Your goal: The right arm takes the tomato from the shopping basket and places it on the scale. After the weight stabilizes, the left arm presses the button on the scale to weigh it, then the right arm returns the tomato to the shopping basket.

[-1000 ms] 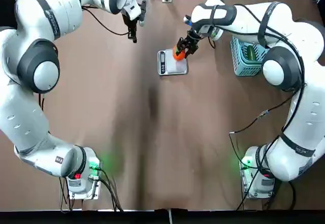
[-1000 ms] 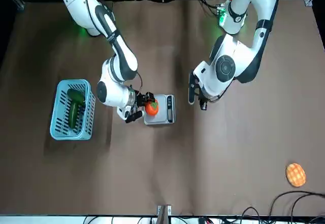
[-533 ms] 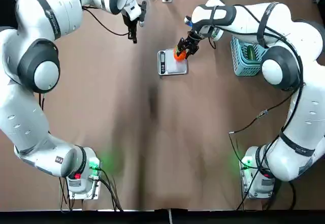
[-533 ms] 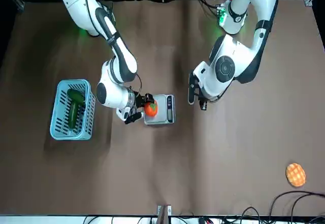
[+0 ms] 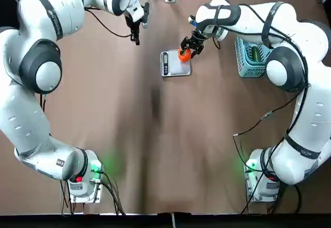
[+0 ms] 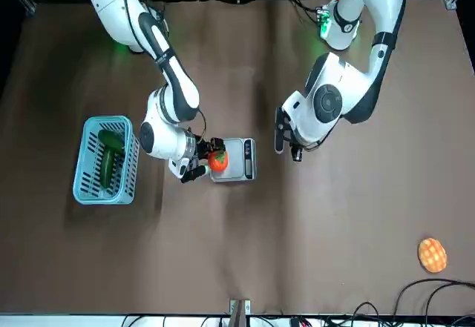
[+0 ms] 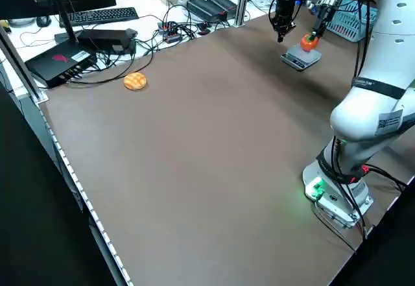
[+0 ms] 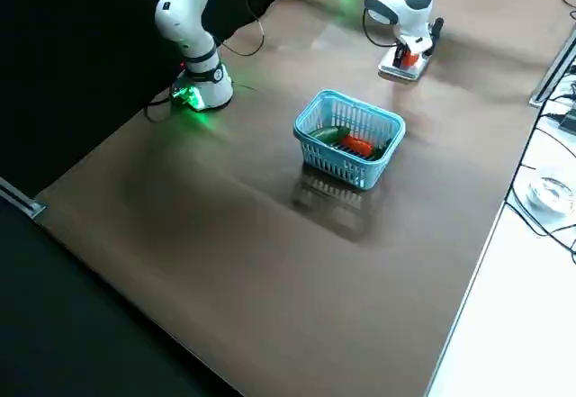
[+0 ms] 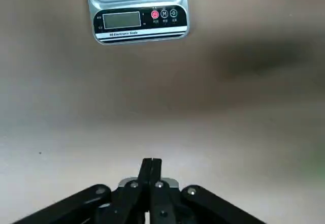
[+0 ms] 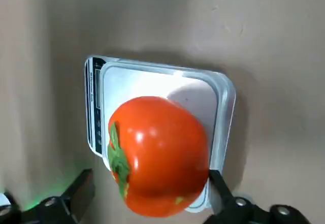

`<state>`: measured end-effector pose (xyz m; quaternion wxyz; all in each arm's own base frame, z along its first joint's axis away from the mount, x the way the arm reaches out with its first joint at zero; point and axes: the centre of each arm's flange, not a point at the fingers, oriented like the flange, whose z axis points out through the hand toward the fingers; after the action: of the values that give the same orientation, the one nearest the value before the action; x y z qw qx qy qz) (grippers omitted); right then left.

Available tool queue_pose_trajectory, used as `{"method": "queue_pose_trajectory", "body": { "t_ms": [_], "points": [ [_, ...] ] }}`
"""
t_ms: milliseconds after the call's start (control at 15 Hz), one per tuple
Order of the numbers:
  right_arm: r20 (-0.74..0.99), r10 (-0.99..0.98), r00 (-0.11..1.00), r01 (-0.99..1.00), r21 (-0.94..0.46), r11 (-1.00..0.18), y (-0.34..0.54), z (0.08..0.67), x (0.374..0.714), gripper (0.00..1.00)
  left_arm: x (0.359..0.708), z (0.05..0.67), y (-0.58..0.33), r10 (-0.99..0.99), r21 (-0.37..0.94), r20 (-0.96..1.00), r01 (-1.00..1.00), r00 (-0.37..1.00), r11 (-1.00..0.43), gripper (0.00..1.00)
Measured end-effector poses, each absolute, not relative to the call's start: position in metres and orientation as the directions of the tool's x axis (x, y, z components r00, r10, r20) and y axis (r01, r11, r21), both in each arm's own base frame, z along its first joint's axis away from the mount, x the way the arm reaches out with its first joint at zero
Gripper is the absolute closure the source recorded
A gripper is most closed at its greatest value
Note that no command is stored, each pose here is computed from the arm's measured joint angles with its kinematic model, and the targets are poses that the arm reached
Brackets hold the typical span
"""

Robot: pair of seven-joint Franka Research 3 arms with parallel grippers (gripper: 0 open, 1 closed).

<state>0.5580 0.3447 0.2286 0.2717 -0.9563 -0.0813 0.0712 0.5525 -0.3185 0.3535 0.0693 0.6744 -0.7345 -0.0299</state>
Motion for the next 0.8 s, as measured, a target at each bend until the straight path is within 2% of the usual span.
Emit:
{"method": "queue_pose_trajectory", "body": {
  "t_ms": [800],
  "points": [
    [-0.091, 0.171, 0.981, 0.098, -0.528, -0.844, 0.33, 0.228, 0.567, 0.0, 0.541, 0.327, -0.341, -0.993, 0.17, 0.054, -0.979, -0.108, 0.116, 0.99]
  ]
}}
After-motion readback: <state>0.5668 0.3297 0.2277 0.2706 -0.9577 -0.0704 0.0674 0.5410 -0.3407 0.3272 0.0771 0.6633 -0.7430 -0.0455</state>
